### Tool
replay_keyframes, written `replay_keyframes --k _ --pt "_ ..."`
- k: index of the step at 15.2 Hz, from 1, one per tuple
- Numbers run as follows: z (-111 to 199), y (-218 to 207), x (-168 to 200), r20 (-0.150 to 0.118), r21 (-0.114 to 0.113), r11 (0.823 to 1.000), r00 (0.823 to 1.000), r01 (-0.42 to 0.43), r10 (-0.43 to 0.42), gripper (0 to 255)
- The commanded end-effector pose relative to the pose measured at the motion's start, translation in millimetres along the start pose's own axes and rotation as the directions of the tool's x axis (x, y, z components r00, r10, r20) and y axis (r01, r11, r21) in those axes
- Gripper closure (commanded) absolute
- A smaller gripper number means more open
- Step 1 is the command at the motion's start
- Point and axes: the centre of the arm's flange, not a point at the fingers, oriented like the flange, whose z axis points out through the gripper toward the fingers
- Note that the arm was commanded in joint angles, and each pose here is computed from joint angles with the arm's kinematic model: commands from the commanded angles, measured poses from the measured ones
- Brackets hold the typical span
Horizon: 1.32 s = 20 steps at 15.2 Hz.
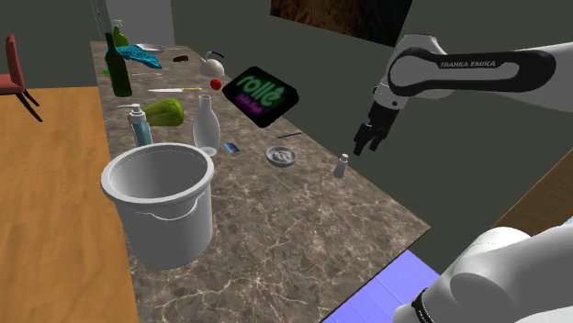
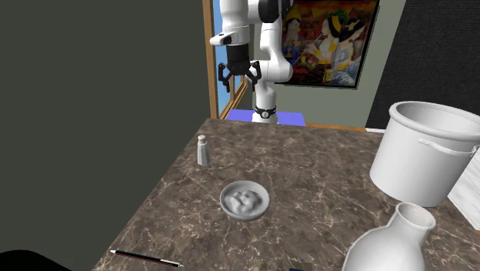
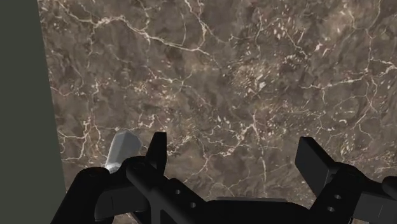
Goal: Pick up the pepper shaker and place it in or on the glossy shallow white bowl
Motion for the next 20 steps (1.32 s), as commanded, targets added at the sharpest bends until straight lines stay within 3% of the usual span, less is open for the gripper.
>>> replay_keyframes --k 1,14,20 --pt "10.4 23.2 16.4 -0.001 0.000 1.000 1.000 0.006 -0.006 0" --pt "92.9 132.1 122.1 0.001 0.010 0.999 0.999 0.047 -0.047 0" --pt "122.4 135.8 126.1 0.001 0.010 0.999 0.999 0.048 -0.048 0"
